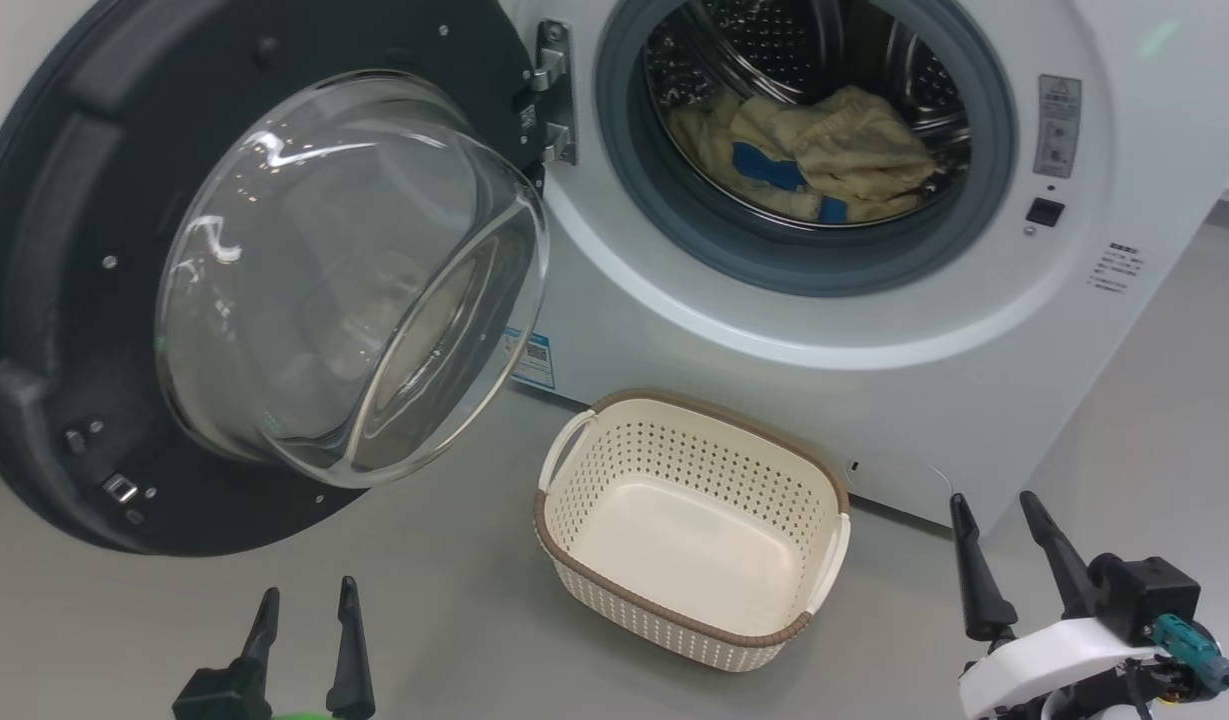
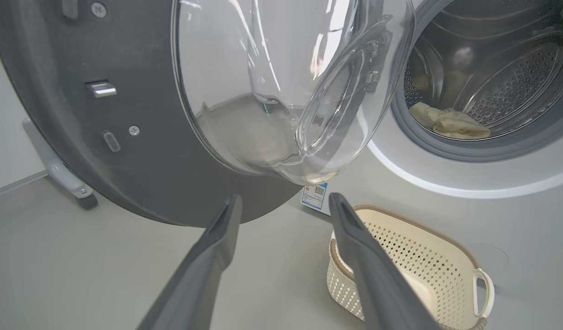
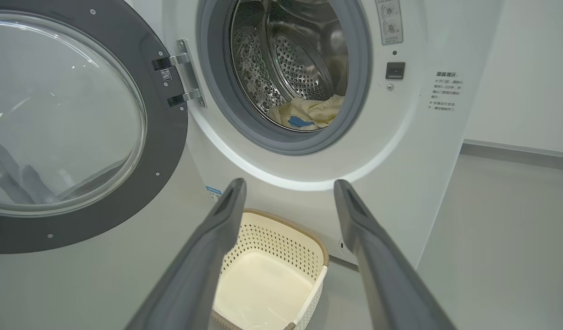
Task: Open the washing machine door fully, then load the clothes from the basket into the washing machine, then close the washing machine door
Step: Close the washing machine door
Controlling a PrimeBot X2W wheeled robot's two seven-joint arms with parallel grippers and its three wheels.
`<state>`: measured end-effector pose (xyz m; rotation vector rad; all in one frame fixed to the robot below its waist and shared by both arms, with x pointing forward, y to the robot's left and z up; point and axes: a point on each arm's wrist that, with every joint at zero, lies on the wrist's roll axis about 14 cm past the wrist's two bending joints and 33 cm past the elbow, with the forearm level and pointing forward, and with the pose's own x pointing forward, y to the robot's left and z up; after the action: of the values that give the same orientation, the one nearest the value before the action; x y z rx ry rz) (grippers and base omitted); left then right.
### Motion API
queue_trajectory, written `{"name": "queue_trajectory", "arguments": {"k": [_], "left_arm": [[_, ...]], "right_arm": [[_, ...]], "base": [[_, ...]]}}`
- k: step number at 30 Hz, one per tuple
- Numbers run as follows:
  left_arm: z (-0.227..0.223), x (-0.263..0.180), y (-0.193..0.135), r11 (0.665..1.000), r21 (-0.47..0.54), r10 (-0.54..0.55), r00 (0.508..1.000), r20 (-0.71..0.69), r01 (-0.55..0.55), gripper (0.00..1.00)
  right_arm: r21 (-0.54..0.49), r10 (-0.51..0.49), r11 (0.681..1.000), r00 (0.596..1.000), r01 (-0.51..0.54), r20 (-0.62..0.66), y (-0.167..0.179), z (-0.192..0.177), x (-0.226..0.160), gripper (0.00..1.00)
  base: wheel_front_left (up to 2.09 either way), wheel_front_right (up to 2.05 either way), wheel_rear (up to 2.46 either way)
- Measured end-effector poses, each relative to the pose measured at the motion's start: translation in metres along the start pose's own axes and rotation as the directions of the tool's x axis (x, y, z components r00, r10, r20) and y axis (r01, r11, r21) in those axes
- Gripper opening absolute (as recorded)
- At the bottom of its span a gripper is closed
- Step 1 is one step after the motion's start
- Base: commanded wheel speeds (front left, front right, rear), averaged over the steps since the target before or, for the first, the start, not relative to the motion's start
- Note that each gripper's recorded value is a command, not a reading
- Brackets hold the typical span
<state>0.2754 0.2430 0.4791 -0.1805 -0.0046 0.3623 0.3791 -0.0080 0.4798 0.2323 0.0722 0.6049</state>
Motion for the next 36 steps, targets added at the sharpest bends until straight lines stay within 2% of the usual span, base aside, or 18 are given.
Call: {"name": "queue_trajectory", "arguments": {"k": [7,18,19,20,21,24,27,29,30,31,32,33,34,36], "left_arm": [[0.006,-0.015,0.034,0.994,-0.016,0.108,0.994,0.023,-0.108,1.00],[0.011,-0.018,0.043,0.990,-0.021,0.141,0.989,0.039,-0.140,1.00],[0.012,-0.018,0.044,0.989,-0.025,0.145,0.989,0.040,-0.144,0.92],[0.012,-0.019,0.045,0.988,-0.031,0.149,0.988,0.040,-0.148,0.43],[0.011,-0.019,0.046,0.988,-0.040,0.154,0.987,0.037,-0.152,0.00],[0.009,-0.022,0.050,0.984,-0.061,0.171,0.985,0.028,-0.169,0.00],[0.012,-0.024,0.060,0.971,-0.124,0.210,0.977,0.033,-0.205,0.00],[0.016,-0.025,0.073,0.942,-0.226,0.261,0.964,0.038,-0.247,0.00],[0.019,-0.026,0.082,0.918,-0.288,0.295,0.955,0.039,-0.272,0.00],[0.022,-0.028,0.093,0.885,-0.359,0.333,0.942,0.040,-0.297,0.00],[0.028,-0.033,0.115,0.816,-0.466,0.407,0.912,0.044,-0.342,0.00],[0.031,-0.036,0.124,0.778,-0.518,0.439,0.897,0.044,-0.356,0.00],[0.031,-0.036,0.124,0.778,-0.518,0.439,0.897,0.044,-0.356,0.00],[0.036,-0.042,0.142,0.703,-0.608,0.495,0.868,0.045,-0.369,0.00]], "right_arm": [[0.007,0.115,0.993,0.993,-0.115,-0.025,0.038,-0.008,0.011,1.00],[0.007,0.133,0.991,0.990,-0.133,-0.036,0.043,-0.011,0.014,1.00],[0.008,0.136,0.991,0.990,-0.135,-0.036,0.044,-0.011,0.015,1.00],[0.008,0.138,0.990,0.990,-0.138,-0.036,0.045,-0.011,0.015,1.00],[0.008,0.140,0.990,0.989,-0.140,-0.036,0.045,-0.011,0.015,1.00],[0.007,0.145,0.989,0.989,-0.145,-0.034,0.047,-0.011,0.017,1.00],[0.006,0.148,0.989,0.988,-0.147,-0.034,0.047,-0.011,0.018,1.00],[0.006,0.149,0.989,0.988,-0.149,-0.036,0.047,-0.011,0.018,1.00],[0.006,0.149,0.989,0.988,-0.149,-0.037,0.047,-0.011,0.018,1.00],[0.006,0.149,0.989,0.988,-0.149,-0.037,0.047,-0.011,0.019,1.00],[0.006,0.150,0.989,0.988,-0.149,-0.039,0.047,-0.012,0.019,1.00],[0.006,0.150,0.989,0.988,-0.150,-0.039,0.047,-0.012,0.019,1.00],[0.006,0.150,0.989,0.988,-0.150,-0.039,0.047,-0.012,0.019,1.00],[0.007,0.151,0.989,0.988,-0.150,-0.042,0.047,-0.013,0.019,1.00]], "base": [[0.00,0.00,0.00],[0.00,0.00,0.00],[0.00,0.00,0.00],[0.00,0.00,0.00],[0.00,0.00,0.00],[0.00,0.00,0.00],[0.00,0.00,0.00],[0.00,0.00,0.00],[0.00,0.00,0.00],[0.00,0.00,0.00],[0.00,0.00,0.00],[0.00,0.00,0.00],[0.00,0.00,0.00],[0.00,0.00,0.00]]}}
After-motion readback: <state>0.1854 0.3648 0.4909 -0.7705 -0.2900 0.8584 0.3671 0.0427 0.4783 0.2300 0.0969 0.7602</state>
